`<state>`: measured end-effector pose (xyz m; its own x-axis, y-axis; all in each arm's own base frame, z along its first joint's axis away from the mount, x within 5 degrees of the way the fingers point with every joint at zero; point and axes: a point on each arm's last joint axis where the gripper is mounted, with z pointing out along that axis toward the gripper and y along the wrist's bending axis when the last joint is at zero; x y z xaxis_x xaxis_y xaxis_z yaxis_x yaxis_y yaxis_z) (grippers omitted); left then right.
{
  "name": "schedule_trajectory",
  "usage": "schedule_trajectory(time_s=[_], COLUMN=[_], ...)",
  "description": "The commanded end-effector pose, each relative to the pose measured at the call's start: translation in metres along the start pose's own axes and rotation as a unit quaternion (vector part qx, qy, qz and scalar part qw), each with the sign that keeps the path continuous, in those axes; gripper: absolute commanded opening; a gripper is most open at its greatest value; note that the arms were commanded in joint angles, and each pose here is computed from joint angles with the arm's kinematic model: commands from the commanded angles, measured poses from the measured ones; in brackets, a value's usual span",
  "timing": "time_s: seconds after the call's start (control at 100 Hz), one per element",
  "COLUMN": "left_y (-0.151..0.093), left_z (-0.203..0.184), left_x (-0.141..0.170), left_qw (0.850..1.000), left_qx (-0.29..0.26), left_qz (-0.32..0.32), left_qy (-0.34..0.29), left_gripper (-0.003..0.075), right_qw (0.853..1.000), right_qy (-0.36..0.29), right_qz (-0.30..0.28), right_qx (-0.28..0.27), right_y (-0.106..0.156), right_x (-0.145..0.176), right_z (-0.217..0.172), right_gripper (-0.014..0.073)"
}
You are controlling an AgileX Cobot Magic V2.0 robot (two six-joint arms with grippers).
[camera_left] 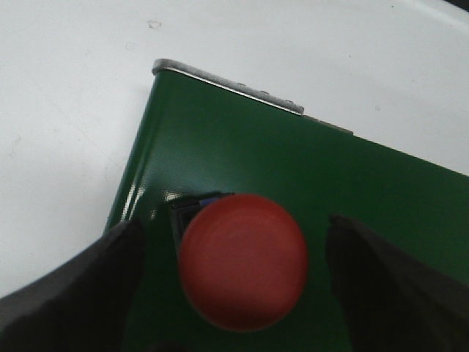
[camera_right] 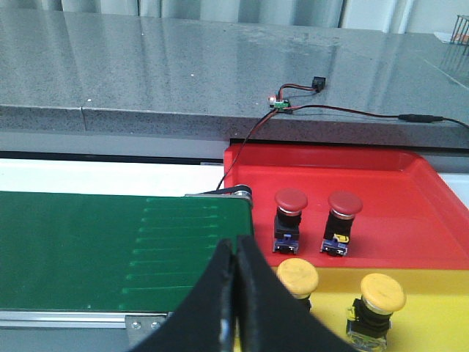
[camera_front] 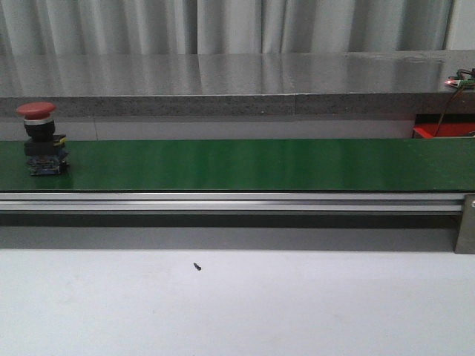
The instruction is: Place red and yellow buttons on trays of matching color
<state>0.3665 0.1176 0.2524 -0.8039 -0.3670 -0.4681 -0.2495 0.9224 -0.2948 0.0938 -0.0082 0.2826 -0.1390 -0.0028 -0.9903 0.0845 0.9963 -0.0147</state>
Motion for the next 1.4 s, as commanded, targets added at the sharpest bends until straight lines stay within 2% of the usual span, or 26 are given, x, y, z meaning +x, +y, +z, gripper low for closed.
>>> schedule_trajectory(time_s=[0.0, 0.16, 0.26, 0.33, 0.46, 0.47, 0.51, 0.69, 0.86, 1.1, 1.39], left_y=[-0.013, -0.023, -0.034, -0.045, -0.065, -0.065, -0.071, -0.093, -0.102, -0.095, -0.078], left_z=[-0.031, -0.059, -0.082, -0.097, -0.121, -0.121, -0.126, -0.142, -0.147, -0.157, -0.168], left_x=[-0.014, -0.015, -0.012, -0.009, -0.001, -0.001, 0.002, 0.022, 0.052, 0.099, 0.161], left_qw=[0.998, 0.994, 0.990, 0.986, 0.978, 0.978, 0.976, 0.968, 0.964, 0.960, 0.945], left_qx=[0.010, 0.010, 0.014, 0.020, 0.017, 0.018, 0.017, 0.030, 0.042, 0.040, 0.031], left_qz=[0.007, 0.040, 0.073, 0.096, 0.144, 0.145, 0.159, 0.193, 0.208, 0.205, 0.186], left_qy=[-0.068, -0.102, -0.120, -0.132, -0.149, -0.148, -0.150, -0.158, -0.164, -0.185, -0.265], left_gripper=[0.0554, 0.0519, 0.0441, 0.0337, 0.0059, 0.0059, -0.0020, -0.0020, -0.0020, -0.0020, -0.0020], right_qw=[0.999, 0.999, 0.999, 0.999, 0.999, 0.999, 0.999, 0.999, 0.999, 1.000, 1.000], right_qy=[-0.054, -0.054, -0.054, -0.054, -0.054, -0.054, -0.054, -0.054, -0.045, -0.031, -0.022], right_qz=[-0.003, -0.003, -0.003, -0.003, -0.003, -0.003, -0.003, -0.003, -0.003, -0.002, -0.002], right_qx=[0.003, 0.003, 0.003, 0.003, 0.003, 0.003, 0.003, 0.003, 0.003, 0.002, 0.001], right_y=[-0.001, -0.001, -0.001, -0.001, -0.001, -0.001, -0.001, -0.001, -0.001, 0.000, 0.000], right_x=[-0.016, -0.016, -0.016, -0.016, -0.016, -0.016, -0.016, -0.016, -0.015, -0.012, -0.010], right_z=[-0.002, -0.002, -0.002, -0.002, -0.002, -0.002, -0.002, -0.002, -0.001, -0.001, -0.001], right_gripper=[-0.0123, -0.0123, -0.0123, -0.0123, -0.0123, -0.0123, -0.0123, -0.0123, -0.0123, -0.0123, -0.0123])
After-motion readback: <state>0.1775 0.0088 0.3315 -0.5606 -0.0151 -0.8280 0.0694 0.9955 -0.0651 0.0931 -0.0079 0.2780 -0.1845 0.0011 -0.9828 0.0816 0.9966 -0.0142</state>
